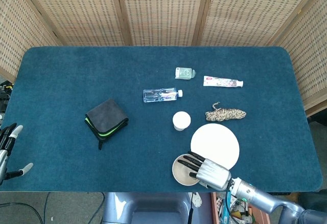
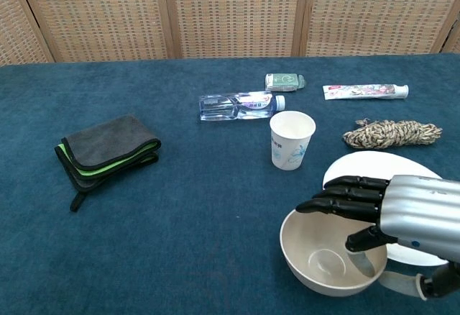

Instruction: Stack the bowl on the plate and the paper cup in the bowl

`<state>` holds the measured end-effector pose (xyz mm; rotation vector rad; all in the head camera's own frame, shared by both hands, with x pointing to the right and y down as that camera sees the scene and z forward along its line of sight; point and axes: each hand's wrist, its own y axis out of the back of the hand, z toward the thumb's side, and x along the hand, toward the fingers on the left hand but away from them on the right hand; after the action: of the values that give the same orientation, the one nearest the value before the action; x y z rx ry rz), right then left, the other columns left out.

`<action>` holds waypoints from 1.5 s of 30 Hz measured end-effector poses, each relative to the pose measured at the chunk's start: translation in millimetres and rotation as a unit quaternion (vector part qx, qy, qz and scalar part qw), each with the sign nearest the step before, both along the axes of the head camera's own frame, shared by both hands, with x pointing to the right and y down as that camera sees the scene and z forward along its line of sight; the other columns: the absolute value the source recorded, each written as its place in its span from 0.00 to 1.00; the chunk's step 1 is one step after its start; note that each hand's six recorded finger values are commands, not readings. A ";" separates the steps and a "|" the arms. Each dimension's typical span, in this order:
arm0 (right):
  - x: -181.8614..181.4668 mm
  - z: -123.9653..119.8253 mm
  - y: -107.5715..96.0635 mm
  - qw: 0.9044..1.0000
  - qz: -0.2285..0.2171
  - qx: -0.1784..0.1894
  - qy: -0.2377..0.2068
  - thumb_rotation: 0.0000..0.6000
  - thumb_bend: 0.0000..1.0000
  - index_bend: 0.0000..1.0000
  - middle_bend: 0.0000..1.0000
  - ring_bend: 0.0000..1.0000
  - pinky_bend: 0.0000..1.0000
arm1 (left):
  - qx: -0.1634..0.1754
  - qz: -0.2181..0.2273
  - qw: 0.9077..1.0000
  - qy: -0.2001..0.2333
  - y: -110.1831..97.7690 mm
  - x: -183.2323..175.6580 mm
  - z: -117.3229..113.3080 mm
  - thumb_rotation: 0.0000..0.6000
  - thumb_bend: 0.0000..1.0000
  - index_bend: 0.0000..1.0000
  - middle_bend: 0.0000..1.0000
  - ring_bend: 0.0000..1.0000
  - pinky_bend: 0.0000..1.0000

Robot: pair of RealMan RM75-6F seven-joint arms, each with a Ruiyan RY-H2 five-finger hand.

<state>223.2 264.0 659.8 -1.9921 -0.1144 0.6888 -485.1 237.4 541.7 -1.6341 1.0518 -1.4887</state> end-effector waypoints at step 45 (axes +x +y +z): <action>110.5 14.0 -73.4 0.982 0.186 -0.002 0.043 1.00 0.49 0.66 0.00 0.00 0.00 | 0.005 -0.005 1.000 0.000 -1.3 -2.5 -1.3 1.00 0.00 0.00 0.00 0.00 0.00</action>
<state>333.7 190.6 673.8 -1.9594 -0.4423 1.0118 -487.6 236.1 540.4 -1.6233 1.0672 -1.4873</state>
